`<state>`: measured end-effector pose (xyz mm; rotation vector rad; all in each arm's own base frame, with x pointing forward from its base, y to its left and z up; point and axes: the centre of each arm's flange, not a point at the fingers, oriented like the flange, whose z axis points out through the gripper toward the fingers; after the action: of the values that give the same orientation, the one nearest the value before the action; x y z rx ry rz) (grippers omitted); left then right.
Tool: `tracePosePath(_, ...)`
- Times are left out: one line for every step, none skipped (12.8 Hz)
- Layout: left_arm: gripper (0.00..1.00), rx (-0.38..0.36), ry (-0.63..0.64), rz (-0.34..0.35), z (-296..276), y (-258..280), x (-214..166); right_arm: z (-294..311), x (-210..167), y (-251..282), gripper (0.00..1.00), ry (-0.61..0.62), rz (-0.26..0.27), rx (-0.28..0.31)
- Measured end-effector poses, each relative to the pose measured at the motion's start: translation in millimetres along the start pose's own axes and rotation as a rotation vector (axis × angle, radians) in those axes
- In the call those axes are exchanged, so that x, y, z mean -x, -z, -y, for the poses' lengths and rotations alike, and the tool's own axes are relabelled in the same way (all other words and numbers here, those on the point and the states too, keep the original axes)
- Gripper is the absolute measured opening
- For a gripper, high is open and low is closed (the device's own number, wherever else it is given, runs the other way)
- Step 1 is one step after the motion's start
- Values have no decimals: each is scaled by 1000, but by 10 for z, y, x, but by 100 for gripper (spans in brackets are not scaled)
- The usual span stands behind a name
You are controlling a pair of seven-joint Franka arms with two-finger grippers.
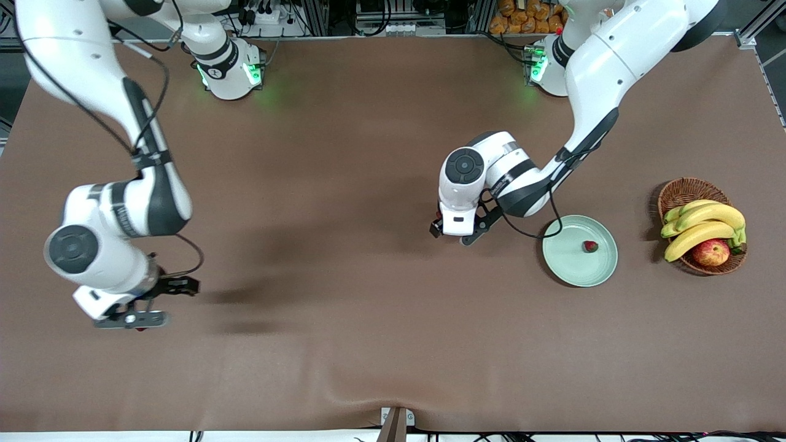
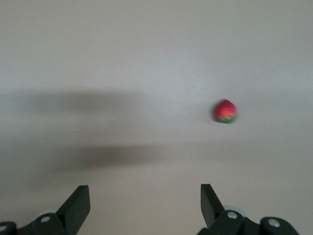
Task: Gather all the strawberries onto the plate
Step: 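Grasp the second strawberry with the left gripper while the right reaches another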
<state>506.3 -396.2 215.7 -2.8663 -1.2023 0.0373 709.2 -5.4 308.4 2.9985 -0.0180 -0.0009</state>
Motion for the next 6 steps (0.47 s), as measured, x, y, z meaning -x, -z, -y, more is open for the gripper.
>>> tracePosePath(100, 9, 33, 4, -14, -14, 38, -258, -13, -166, 100, -27, 4, -2)
tracePosePath(100, 7, 49, 4, -17, -42, 93, -465, -37, -305, 100, -31, -12, -5)
tracePosePath(100, 0, 61, 3, -11, -87, 148, -622, -68, -419, 100, -16, -39, -6)
tracePosePath(100, -7, 66, 3, -2, -131, 194, -752, -98, -511, 100, -9, -65, -6)
tracePosePath(97, -11, 78, 4, 8, -170, 211, -890, -131, -593, 100, -17, -86, -6)
tracePosePath(97, -8, 95, 7, 15, -207, 200, -1021, -164, -667, 100, -32, -98, -4)
